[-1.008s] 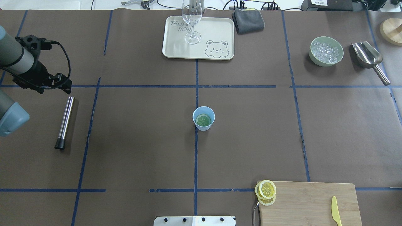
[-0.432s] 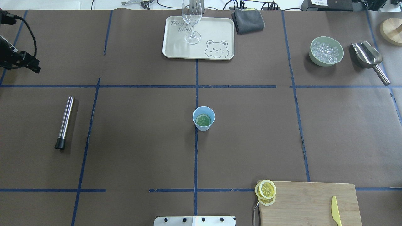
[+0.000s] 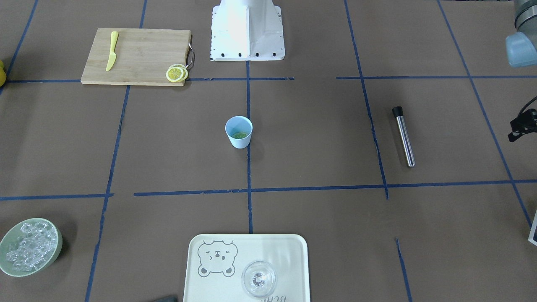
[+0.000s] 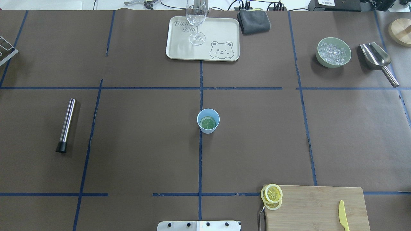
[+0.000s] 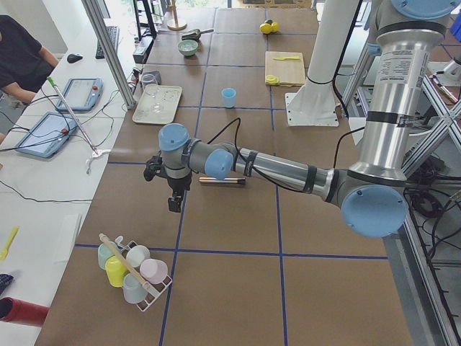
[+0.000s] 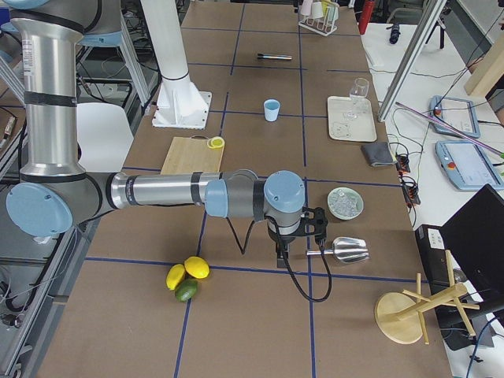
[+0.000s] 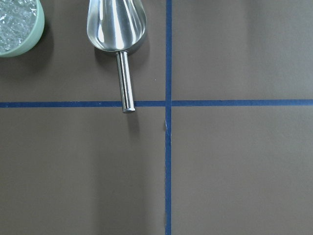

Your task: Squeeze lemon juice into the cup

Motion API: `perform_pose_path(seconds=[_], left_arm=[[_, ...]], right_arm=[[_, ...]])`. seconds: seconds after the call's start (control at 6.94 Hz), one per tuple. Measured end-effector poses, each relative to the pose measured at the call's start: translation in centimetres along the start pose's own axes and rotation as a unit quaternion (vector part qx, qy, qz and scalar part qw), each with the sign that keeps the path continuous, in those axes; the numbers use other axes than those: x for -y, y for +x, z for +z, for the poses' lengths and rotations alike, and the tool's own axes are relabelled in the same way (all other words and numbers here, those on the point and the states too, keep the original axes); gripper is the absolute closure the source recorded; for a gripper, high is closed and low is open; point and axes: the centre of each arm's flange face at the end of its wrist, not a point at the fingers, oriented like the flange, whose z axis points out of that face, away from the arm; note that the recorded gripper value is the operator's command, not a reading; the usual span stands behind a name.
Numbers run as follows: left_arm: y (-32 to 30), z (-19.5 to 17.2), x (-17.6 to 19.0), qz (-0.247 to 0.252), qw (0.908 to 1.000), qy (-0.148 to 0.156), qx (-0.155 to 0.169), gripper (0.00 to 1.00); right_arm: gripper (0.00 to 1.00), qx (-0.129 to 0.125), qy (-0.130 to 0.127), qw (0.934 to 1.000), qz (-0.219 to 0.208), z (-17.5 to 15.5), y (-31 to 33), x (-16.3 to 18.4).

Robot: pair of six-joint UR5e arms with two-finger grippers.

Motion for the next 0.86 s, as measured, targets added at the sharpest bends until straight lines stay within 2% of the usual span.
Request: perform_pose_path(seconds=[0.43,0.86], left_arm=[[-7.6,-0.3,-3.7,-0.023,0.9997,-0.004,0.007,0.00],[-11.2,0.1,-6.1,-0.039,0.9991,-0.012,0.010,0.00]], right_arm=[[0.00,0.000,-0.022,0.9996,0.016,2.5,1.9,0.1],[0.00,-0.001,-0.023,0.9997,0.011,3.6,2.5,0.2]])
